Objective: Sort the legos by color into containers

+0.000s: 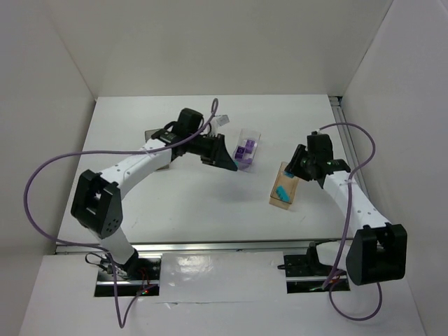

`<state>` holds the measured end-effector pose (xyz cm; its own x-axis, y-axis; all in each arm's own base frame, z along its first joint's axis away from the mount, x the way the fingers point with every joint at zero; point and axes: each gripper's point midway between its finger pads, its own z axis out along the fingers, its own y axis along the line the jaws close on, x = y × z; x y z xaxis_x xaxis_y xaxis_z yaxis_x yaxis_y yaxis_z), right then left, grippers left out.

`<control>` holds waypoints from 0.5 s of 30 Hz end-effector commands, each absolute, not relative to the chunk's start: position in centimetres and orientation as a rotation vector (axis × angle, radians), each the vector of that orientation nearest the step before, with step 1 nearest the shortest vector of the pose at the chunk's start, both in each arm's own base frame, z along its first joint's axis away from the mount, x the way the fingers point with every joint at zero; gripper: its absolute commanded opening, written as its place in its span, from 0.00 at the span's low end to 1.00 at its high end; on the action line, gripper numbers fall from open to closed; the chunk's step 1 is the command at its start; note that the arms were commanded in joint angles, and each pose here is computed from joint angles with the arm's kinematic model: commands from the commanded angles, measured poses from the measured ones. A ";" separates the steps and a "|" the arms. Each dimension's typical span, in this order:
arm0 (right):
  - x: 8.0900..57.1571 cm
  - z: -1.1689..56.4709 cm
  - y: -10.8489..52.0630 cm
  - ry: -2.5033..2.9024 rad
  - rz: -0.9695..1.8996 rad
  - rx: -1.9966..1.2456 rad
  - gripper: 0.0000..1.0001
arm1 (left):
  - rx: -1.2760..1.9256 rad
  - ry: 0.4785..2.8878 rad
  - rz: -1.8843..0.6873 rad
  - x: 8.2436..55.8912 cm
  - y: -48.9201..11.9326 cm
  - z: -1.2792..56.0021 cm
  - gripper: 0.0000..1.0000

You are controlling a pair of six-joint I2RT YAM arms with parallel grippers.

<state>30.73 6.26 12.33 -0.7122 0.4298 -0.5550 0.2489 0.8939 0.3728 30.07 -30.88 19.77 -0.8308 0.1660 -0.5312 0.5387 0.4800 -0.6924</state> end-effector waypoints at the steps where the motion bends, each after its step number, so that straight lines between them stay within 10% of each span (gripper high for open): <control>1: 30.8 11.6 4.2 2.378 0.216 0.590 0.18 | 0.544 2.415 -1.173 30.9 -32.2 18.9 0.00; 5: 31.5 10.5 3.7 2.389 0.191 0.609 0.25 | 0.515 2.457 -1.155 31.4 -34.8 18.1 0.00; 9: 31.9 10.7 3.8 2.383 0.193 0.607 0.94 | 0.523 2.485 -1.115 31.8 -37.7 17.1 0.00; 15: 31.8 15.1 1.4 2.255 0.071 0.660 1.00 | 0.637 2.486 -1.139 31.3 -41.9 16.5 0.00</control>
<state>31.07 3.61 10.59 -0.6890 0.4612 -0.5591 0.3793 0.8868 0.2641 31.58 -40.08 15.35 -0.8561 0.2451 -0.4550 0.5027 0.5994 -0.6229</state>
